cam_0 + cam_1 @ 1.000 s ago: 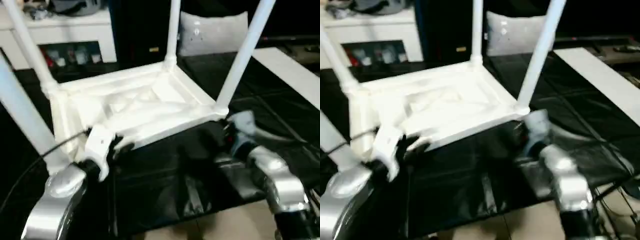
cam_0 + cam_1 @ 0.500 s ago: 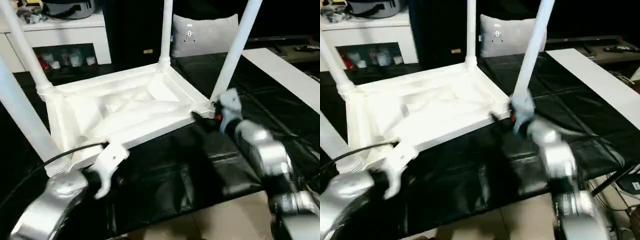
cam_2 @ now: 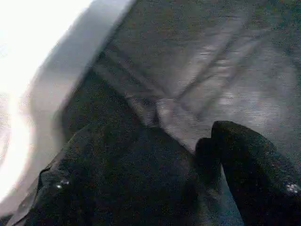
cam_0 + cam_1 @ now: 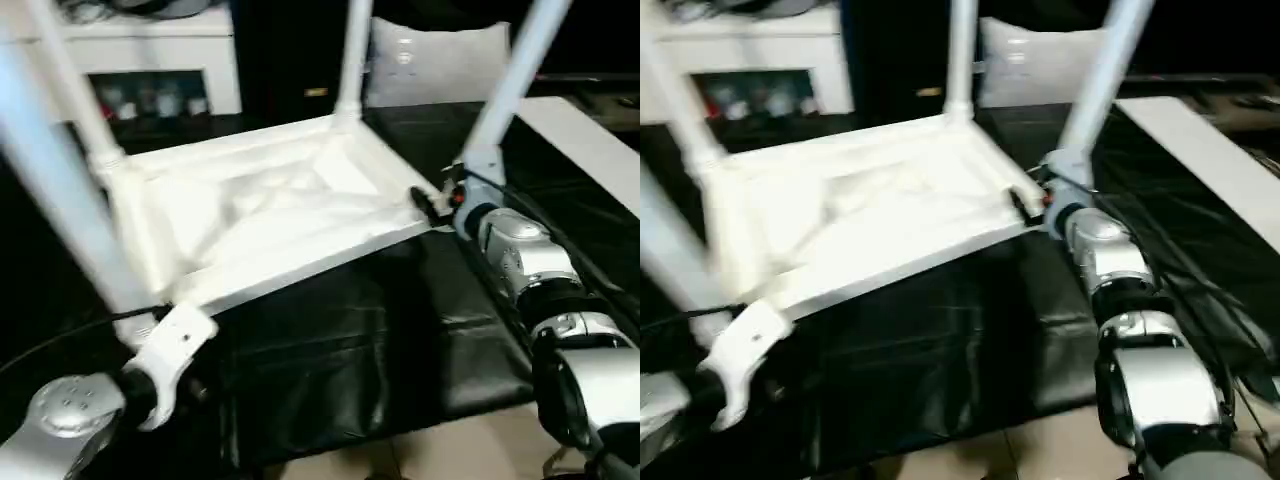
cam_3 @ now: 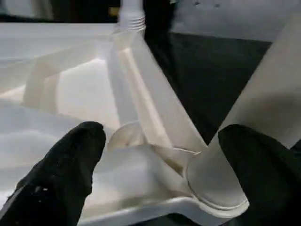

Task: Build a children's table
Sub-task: Rotate table base

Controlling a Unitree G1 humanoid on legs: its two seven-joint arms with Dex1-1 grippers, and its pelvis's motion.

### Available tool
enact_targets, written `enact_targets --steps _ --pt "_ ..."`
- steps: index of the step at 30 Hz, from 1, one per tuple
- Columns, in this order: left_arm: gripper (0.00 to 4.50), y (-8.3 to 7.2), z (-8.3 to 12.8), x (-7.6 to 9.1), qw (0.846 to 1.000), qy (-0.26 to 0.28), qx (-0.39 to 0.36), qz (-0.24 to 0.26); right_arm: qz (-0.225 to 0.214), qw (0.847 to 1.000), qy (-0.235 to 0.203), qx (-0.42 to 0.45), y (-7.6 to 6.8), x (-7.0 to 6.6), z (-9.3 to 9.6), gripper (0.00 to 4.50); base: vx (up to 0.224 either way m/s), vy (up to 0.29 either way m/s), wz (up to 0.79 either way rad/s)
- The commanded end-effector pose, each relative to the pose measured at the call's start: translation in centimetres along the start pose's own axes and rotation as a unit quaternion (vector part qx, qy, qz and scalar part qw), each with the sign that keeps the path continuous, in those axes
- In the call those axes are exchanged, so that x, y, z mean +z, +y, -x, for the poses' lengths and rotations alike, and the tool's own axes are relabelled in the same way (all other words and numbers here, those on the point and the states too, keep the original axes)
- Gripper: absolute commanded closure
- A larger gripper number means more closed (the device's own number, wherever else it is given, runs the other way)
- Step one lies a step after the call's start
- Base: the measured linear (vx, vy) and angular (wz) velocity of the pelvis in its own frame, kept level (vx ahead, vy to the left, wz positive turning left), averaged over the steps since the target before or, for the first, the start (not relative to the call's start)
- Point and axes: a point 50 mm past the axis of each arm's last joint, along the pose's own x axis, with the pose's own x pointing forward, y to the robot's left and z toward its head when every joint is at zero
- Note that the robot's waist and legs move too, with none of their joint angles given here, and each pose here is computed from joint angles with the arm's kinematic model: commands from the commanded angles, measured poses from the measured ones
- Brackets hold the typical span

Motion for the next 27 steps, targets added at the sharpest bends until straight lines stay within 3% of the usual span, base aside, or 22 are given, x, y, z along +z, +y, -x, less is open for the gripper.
enact_targets --steps 1,3,6,11,16,18,20,23,24,27 --pt "0.83 1.2 0.2 0.1 0.999 -0.005 0.048 -0.006 -0.022 0.995 -0.033 -0.087 -3.2 1.6 0.6 0.0 0.0 0.0 0.0" --pt "0.83 1.8 0.2 0.4 0.997 -0.013 0.075 -0.009 -0.017 0.992 -0.043 -0.115 -4.5 1.8 1.0 0.0 0.0 0.0 0.0" --pt "0.83 2.3 0.1 0.6 0.995 -0.032 0.09 -0.002 -0.004 0.993 -0.049 -0.111 -5.1 1.5 1.3 0.0 0.0 0.0 0.0" --pt "0.83 2.3 0.7 0.4 0.995 -0.067 0.07 0.024 0.017 0.997 -0.052 -0.053 -4.4 0.1 1.7 0.0 0.0 0.0 0.0" --pt "0.42 2.2 1.6 0.3 0.994 -0.103 0.018 0.033 0.015 0.999 -0.049 0.016 -3.1 -1.8 2.6 0.0 0.0 0.0 0.0" --pt "0.08 2.5 2.2 0.2 0.996 -0.091 -0.005 0.025 0.033 0.996 -0.046 0.069 -1.5 -3.1 3.6 0.0 0.0 0.0 0.0" --pt "0.05 2.7 2.0 0.8 0.994 -0.104 -0.004 0.028 0.049 0.989 -0.037 0.131 0.5 -4.2 4.9 0.0 0.0 0.0 0.0" --pt "0.02 2.2 1.1 1.7 0.991 -0.129 -0.002 0.048 0.05 0.984 -0.036 0.165 2.0 -4.7 6.0 0.0 0.0 0.0 0.0" --pt "0.02 1.7 0.1 2.2 0.988 -0.144 0.009 0.061 0.036 0.98 -0.036 0.193 3.2 -4.8 7.0 0.0 0.0 0.0 0.0" --pt "0.02 0.8 -1.0 2.7 0.984 -0.164 0.012 0.066 0.021 0.976 -0.04 0.213 4.4 -4.9 7.8 0.0 0.0 0.0 0.0"
